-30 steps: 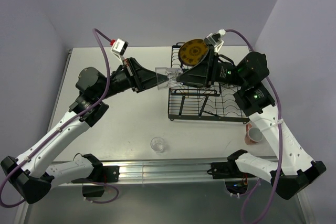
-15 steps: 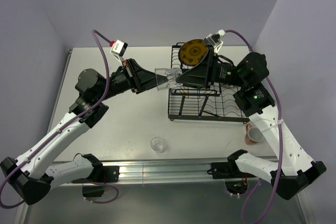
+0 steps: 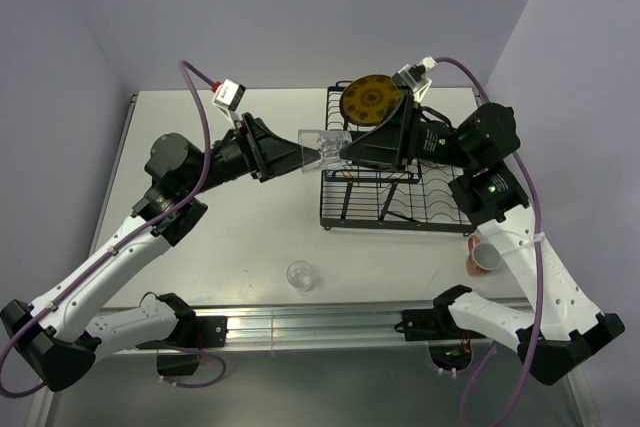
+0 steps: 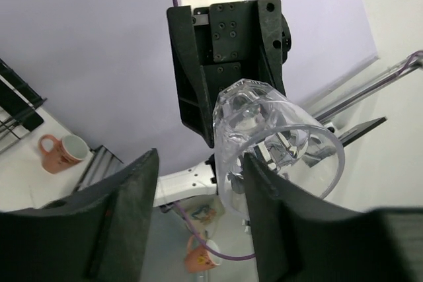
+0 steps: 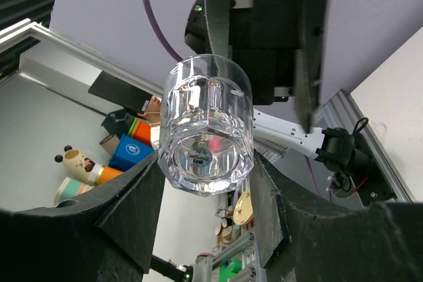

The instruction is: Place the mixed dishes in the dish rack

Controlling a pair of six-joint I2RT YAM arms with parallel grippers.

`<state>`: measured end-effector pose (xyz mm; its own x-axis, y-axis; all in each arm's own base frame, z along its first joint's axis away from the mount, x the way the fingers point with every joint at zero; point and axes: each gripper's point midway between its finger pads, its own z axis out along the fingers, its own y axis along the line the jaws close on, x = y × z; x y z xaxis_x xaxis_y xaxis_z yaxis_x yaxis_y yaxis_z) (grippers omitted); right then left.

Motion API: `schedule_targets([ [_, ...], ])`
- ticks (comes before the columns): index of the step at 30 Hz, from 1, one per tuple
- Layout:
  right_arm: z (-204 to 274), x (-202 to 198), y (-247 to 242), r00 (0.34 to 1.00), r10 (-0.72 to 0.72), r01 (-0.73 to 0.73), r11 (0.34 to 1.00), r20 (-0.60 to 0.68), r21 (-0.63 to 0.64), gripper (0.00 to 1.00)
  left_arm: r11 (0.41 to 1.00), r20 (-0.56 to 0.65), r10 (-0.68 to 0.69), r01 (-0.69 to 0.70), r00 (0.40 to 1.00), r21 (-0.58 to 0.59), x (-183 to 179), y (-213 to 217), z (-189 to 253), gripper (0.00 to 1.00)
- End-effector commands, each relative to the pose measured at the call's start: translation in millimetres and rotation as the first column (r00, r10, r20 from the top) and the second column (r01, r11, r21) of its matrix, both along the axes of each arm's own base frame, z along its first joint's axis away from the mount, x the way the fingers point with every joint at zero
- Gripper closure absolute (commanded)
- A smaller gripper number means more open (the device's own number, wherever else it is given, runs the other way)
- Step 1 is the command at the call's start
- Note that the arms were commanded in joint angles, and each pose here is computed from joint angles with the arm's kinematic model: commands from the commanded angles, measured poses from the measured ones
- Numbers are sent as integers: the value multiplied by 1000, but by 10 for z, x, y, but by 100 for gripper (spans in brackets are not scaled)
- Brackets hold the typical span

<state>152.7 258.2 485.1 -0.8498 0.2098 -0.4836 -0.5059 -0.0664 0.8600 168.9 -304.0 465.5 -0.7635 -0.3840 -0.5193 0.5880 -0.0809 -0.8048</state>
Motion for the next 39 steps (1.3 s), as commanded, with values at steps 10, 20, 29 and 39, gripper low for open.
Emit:
schedule_targets([
  [10, 181, -47, -208, 988, -79, 77, 997, 132, 16, 100, 991, 4, 120, -120, 993, 58, -16, 198, -9, 15],
  [20, -441, 905, -588, 878, -418, 477, 741, 233, -473, 100, 702, -190, 637, -461, 747, 542, 513, 862, -1062, 19],
  [29, -801, 1573, -974, 763, -530, 619, 434, 371, -655, 100, 639, -245, 639, -327, 729, 696, 468, 810, -1836, 24],
  [39, -1104, 1831, -1049, 739, -532, 622, 304, 413, -722, 100, 650, -279, 596, -248, 753, 718, 399, 718, -2030, 23],
])
